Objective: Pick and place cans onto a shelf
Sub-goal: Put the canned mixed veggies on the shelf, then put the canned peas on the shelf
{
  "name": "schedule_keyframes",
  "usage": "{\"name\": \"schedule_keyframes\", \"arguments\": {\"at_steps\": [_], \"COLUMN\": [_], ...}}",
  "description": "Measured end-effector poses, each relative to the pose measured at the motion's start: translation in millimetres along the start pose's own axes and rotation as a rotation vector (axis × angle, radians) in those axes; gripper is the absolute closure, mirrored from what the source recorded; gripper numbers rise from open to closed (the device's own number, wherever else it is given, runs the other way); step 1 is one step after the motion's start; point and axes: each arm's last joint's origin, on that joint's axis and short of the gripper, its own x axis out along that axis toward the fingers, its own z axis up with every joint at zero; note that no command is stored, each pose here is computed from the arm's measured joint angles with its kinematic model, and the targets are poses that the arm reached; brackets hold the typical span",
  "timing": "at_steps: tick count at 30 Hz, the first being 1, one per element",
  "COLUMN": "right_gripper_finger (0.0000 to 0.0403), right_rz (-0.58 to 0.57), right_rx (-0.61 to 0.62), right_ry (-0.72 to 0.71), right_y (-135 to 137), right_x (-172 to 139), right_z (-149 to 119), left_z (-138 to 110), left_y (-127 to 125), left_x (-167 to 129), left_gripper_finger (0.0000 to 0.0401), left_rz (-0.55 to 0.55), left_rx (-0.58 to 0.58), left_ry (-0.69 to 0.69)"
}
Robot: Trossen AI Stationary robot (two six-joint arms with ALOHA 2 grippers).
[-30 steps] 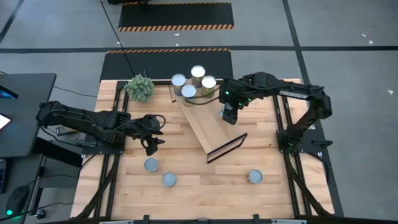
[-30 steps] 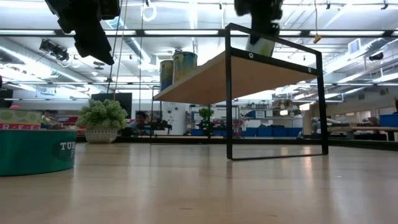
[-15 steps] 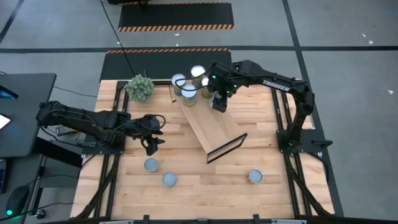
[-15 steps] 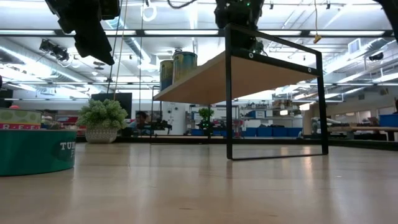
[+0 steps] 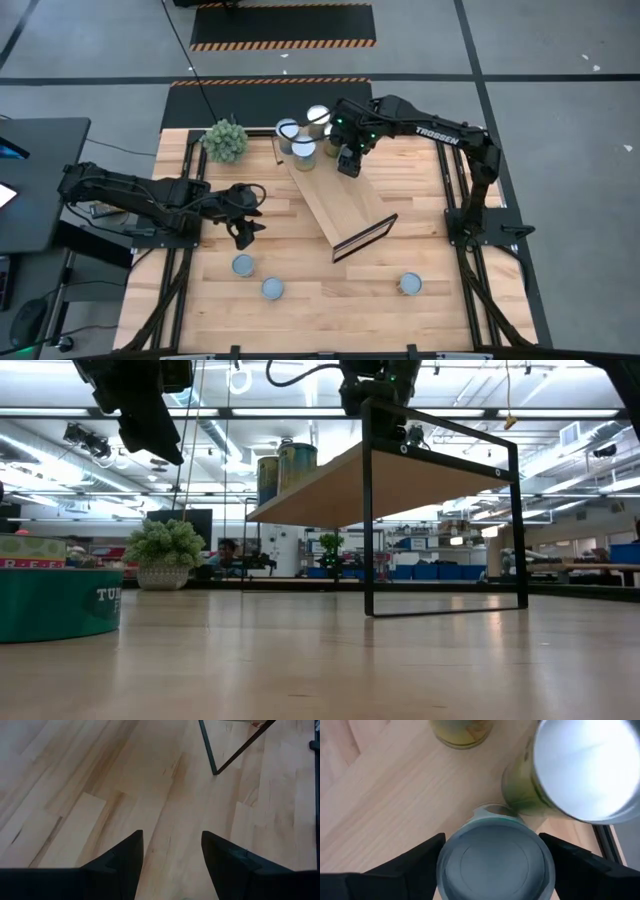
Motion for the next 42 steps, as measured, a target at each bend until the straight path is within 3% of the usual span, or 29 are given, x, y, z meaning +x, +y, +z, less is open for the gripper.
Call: {"name": "schedule_keyframes", "arguments": {"at_steps": [15, 25, 36, 42], "right_gripper_finger": [0.0057, 0.0057, 0.0057, 0.0057], "right_rz": [-0.013, -0.031, -0.056, -0.034], "right_rx": [0.018, 0.020, 0.022, 0.020], "right_ry": [-0.019, -0.091, -0.084, -0.073], "right_y": [-2, 2, 24, 43], "right_x": [-1, -29, -43, -43], "right_z": [2, 9, 6, 3], "left_z": [-1, -3, -3, -5], "left_y": [1, 1, 0, -2], "left_x": [0, 0, 0, 0], "left_gripper_finger": [0.0196, 0.0196, 0.0196, 0.0196], "left_rz": [0.008, 0.015, -0.021, -0.101], "left_rx": [0.003, 0.005, -0.020, -0.022], "left_ry": [0.014, 0.027, 0.046, 0.091]}}
